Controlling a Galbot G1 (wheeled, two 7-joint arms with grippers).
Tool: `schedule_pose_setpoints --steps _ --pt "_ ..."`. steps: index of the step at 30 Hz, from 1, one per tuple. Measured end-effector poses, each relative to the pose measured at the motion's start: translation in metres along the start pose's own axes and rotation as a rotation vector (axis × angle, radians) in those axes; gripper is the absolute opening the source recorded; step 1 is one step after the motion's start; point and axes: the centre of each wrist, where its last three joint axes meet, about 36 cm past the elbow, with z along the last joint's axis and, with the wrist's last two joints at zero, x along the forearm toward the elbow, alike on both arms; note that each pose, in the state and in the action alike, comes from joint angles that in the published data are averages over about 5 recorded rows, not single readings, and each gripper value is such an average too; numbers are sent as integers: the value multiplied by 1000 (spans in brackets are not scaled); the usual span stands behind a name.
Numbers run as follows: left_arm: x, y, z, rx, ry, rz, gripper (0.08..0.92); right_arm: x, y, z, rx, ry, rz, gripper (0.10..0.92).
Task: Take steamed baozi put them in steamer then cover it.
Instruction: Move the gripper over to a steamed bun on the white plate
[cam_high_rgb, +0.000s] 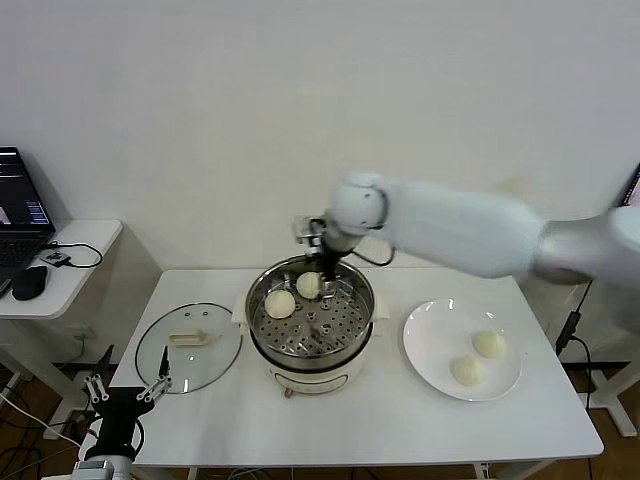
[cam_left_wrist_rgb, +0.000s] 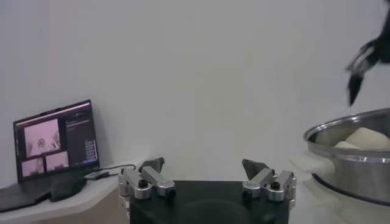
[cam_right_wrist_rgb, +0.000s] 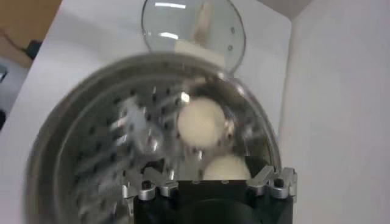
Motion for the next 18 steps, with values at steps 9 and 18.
schedule_pose_setpoints --steps 9,18 --pt "3 -6 -4 -6 -7 14 823 37 60 97 -16 50 -11 823" --pt "9 -8 -2 -18 5 11 823 23 126 172 -87 85 -20 823"
